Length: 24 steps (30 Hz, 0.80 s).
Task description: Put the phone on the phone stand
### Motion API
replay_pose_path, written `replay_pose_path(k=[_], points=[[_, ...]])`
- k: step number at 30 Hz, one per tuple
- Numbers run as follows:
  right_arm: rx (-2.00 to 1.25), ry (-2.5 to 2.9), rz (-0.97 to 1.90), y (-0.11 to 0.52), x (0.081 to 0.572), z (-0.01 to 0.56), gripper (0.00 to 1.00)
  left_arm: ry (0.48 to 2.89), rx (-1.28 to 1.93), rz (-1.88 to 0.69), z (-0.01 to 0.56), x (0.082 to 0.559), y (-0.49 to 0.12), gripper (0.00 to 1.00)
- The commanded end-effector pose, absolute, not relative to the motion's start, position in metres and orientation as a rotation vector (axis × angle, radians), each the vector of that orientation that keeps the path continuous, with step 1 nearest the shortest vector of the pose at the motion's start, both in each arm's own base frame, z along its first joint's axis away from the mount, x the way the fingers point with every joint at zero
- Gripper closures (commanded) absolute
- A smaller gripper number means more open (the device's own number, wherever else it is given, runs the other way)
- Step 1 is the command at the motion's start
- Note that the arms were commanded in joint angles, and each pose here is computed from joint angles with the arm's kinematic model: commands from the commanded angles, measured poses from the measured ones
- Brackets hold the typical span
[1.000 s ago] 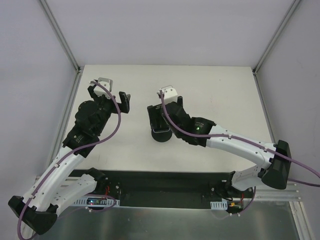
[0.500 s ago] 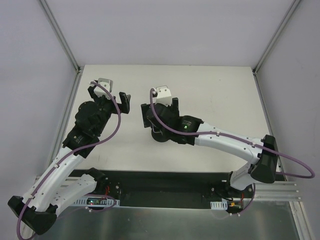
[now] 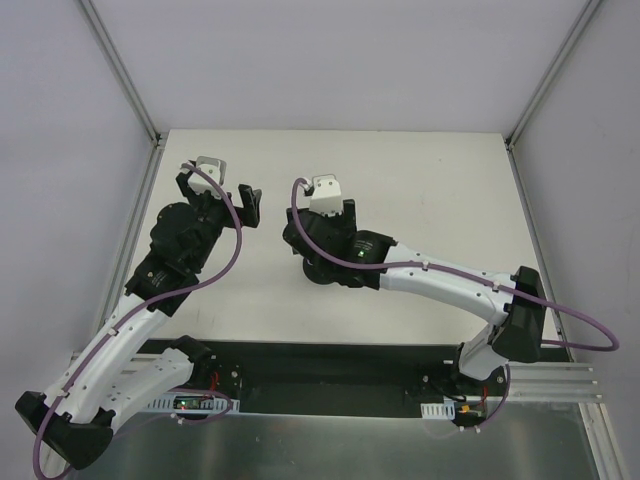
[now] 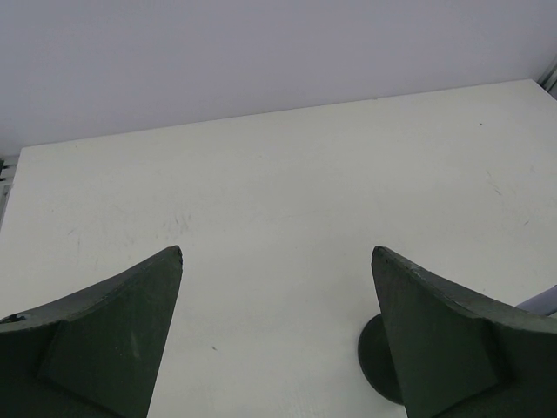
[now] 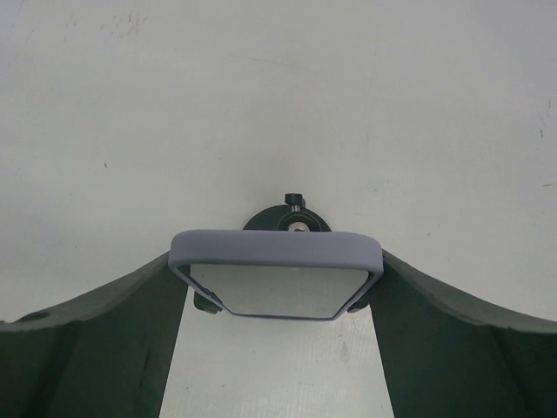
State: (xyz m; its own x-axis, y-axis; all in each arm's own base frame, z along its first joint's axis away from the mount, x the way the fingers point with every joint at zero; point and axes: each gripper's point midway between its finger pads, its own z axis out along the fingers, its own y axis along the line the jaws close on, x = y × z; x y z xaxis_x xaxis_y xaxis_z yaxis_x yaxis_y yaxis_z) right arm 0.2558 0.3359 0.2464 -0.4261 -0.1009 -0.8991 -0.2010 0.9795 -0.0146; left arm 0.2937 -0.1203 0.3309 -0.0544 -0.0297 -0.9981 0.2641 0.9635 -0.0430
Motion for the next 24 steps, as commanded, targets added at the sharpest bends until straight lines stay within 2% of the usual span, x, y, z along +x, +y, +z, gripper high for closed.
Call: replay_pose_path(k=[1, 14, 17, 19, 20, 21, 22, 23, 24], points=[[-0.188, 1.982, 0.083, 0.334, 0.260, 0.258, 0.19, 1.565, 0.163, -0.266, 0.342, 0.293, -0.122, 0.12], [-0.254, 1.986, 0.054, 0.344, 0.264, 0.253, 0.17, 1.577, 0.168, -0.254, 0.338, 0.296, -0.123, 0.12], [-0.262, 1.975, 0.041, 0.341, 0.263, 0.254, 0.26, 1.578, 0.170, -0.250, 0.338, 0.296, -0.123, 0.12], [-0.259, 1.959, 0.032, 0.336, 0.267, 0.259, 0.39, 1.580, 0.169, -0.248, 0.337, 0.297, -0.123, 0.12], [-0.262, 1.959, 0.017, 0.331, 0.269, 0.257, 0.45, 1.580, 0.166, -0.246, 0.337, 0.297, -0.122, 0.12], [-0.248, 1.949, 0.029, 0.327, 0.271, 0.262, 0.57, 1.579, 0.167, -0.247, 0.338, 0.296, -0.122, 0.12], [-0.254, 1.947, 0.027, 0.323, 0.272, 0.265, 0.62, 1.580, 0.168, -0.247, 0.337, 0.297, -0.122, 0.12], [-0.251, 1.949, 0.015, 0.315, 0.278, 0.262, 0.75, 1.580, 0.169, -0.251, 0.337, 0.297, -0.123, 0.12], [-0.240, 1.938, 0.031, 0.313, 0.281, 0.267, 0.81, 1.583, 0.171, -0.253, 0.336, 0.297, -0.124, 0.12]])
